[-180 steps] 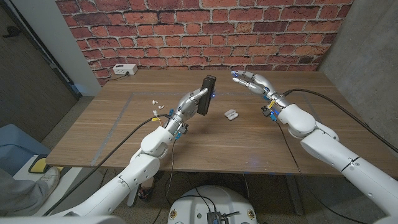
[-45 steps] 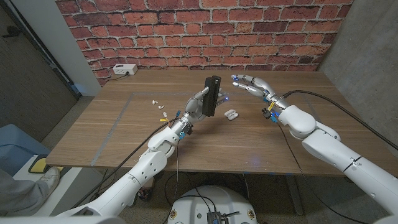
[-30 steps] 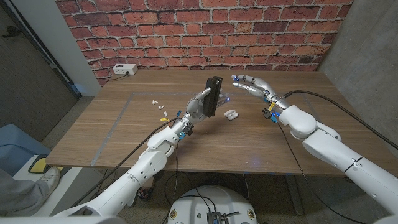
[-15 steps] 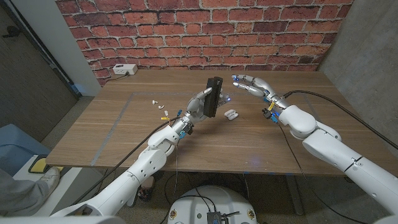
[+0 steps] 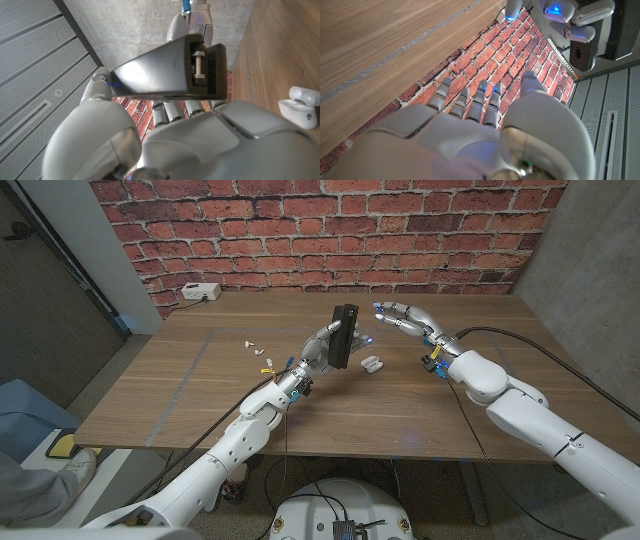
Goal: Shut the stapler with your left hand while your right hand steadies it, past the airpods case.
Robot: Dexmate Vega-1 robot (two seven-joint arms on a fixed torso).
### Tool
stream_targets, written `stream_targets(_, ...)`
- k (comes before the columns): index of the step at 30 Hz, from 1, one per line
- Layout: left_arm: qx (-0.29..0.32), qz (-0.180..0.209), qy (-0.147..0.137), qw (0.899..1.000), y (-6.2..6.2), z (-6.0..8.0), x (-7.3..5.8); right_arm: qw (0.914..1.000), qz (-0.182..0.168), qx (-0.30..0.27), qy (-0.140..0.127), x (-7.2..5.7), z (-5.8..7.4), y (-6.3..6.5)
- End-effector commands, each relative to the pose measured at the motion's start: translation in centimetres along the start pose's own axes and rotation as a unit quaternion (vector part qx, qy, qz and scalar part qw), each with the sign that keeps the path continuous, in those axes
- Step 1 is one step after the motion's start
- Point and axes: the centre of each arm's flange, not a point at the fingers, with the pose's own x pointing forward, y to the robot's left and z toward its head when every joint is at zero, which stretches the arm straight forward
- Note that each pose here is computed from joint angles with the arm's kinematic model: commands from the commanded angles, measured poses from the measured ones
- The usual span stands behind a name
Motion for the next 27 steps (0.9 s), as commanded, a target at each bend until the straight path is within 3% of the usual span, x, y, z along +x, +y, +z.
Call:
stream_targets(1, -0.010, -0.009, -0.001, 1.000, -0.1, -0.3, 0.0, 1.0000, -0.003, -0.003, 0.003, -0.4, 0.2, 0.0)
stream_targets(20, -0.014, -0.010, 0.001, 1.000, -0.5, -0.3, -0.3, 1.0000, -0.002, -0.003, 0.000, -0.7, 0.6, 0.4)
stream_targets(27, -0.013, -0.008, 0.001, 1.000, -0.7, -0.3, -0.4, 0.9999, -0.005, -0.010, -0.004, -1.1, 1.6, 0.6)
